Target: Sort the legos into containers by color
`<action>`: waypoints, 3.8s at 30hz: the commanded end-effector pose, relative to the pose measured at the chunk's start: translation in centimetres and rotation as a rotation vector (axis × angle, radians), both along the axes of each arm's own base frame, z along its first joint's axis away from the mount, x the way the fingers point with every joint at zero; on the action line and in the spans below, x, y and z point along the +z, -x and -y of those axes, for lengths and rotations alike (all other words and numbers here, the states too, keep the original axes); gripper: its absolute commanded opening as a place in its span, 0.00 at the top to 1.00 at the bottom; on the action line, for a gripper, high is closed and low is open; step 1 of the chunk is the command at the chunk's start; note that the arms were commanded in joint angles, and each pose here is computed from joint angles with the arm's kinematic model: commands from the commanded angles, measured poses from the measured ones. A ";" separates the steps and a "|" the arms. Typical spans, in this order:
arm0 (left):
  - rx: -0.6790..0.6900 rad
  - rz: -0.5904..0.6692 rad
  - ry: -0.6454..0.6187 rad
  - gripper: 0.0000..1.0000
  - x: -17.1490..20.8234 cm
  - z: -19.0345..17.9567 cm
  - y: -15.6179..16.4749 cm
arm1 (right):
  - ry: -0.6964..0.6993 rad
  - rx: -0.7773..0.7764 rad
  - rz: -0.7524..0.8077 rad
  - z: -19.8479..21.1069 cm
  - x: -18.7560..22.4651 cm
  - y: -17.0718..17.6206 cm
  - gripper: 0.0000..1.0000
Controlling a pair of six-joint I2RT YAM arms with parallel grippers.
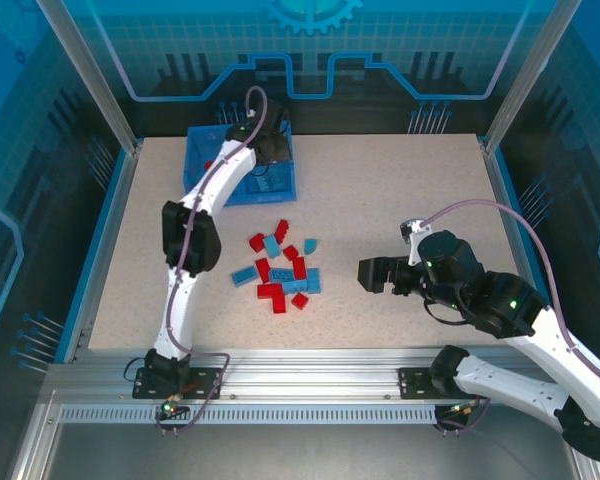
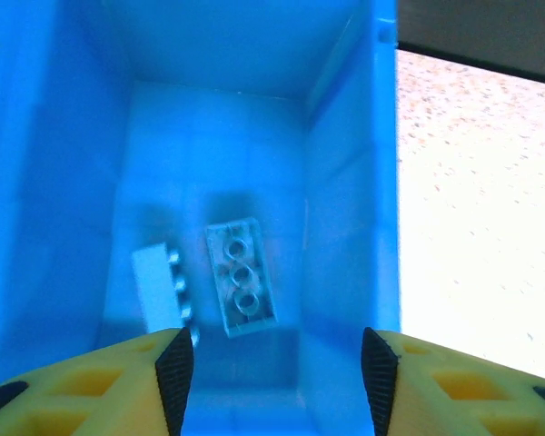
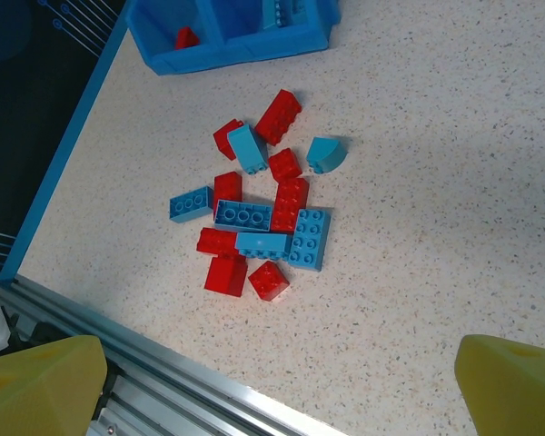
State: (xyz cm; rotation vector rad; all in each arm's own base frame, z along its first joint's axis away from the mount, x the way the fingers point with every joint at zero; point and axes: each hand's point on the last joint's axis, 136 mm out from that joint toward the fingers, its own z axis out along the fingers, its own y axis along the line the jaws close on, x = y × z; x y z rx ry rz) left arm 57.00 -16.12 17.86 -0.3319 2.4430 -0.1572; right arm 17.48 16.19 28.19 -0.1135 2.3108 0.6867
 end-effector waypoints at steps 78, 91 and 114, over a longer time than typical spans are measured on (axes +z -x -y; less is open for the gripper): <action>-0.138 -0.709 -0.194 0.49 -17.4 -6.0 29.5 | 0.031 -0.003 -0.087 -1.4 -2.2 -0.8 0.00; -0.044 -0.449 -0.107 0.84 -10.2 -4.7 25.7 | -0.018 0.076 -0.042 -3.0 -1.0 -0.6 0.00; 0.013 0.004 -0.169 0.81 -3.2 -2.6 -2.7 | -0.030 0.134 0.094 -4.9 0.8 -0.4 0.00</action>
